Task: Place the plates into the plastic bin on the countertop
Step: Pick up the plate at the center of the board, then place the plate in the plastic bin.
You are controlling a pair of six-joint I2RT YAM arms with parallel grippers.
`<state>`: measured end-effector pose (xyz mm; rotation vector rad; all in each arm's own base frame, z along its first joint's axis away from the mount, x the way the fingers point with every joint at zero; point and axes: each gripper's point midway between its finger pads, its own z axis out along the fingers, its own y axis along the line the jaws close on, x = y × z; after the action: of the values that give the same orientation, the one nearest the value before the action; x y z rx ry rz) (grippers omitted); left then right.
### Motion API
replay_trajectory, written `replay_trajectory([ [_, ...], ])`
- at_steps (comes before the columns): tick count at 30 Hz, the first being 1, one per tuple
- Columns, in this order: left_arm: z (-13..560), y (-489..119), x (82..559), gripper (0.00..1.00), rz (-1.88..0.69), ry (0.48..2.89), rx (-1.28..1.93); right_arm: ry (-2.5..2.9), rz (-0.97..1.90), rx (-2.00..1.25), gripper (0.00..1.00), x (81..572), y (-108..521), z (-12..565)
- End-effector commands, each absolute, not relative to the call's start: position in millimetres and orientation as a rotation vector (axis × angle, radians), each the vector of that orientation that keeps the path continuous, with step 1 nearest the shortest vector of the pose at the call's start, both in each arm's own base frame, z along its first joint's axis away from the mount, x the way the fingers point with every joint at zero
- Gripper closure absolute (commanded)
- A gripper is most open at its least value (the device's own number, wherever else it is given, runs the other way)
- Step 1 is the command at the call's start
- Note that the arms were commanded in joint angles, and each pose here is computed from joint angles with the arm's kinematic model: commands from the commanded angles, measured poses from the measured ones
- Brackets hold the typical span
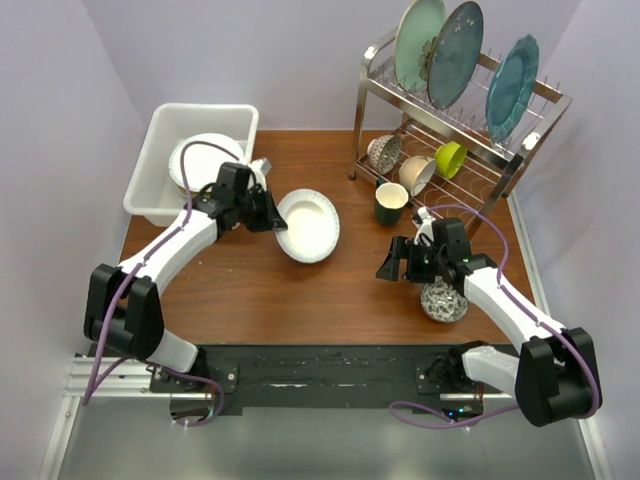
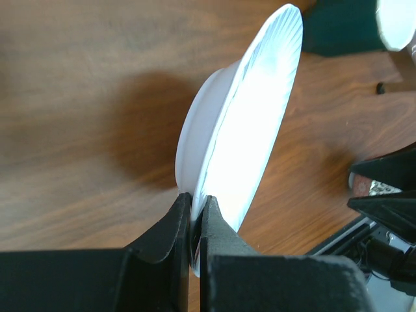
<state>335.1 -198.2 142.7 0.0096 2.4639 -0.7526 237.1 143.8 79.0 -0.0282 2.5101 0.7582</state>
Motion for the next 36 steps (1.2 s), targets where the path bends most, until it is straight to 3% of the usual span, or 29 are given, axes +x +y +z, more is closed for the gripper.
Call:
replay_trajectory([
  [1,212.9,-191.1,360.5,1.00,-0.788,2.279,0.095,2.454,0.767,-0.063,0.12,249.0,147.4,96.7],
  [17,271.2,-115.7,402.0,1.00,-0.761,2.155,-0.017,2.453,0.782,-0.081,0.12,247.2,149.1,96.5],
  [36,297.6,-60.0,424.0,1.00,-0.933,2.022,-0.169,2.468,0.819,-0.086,0.12,242.8,153.2,90.6],
])
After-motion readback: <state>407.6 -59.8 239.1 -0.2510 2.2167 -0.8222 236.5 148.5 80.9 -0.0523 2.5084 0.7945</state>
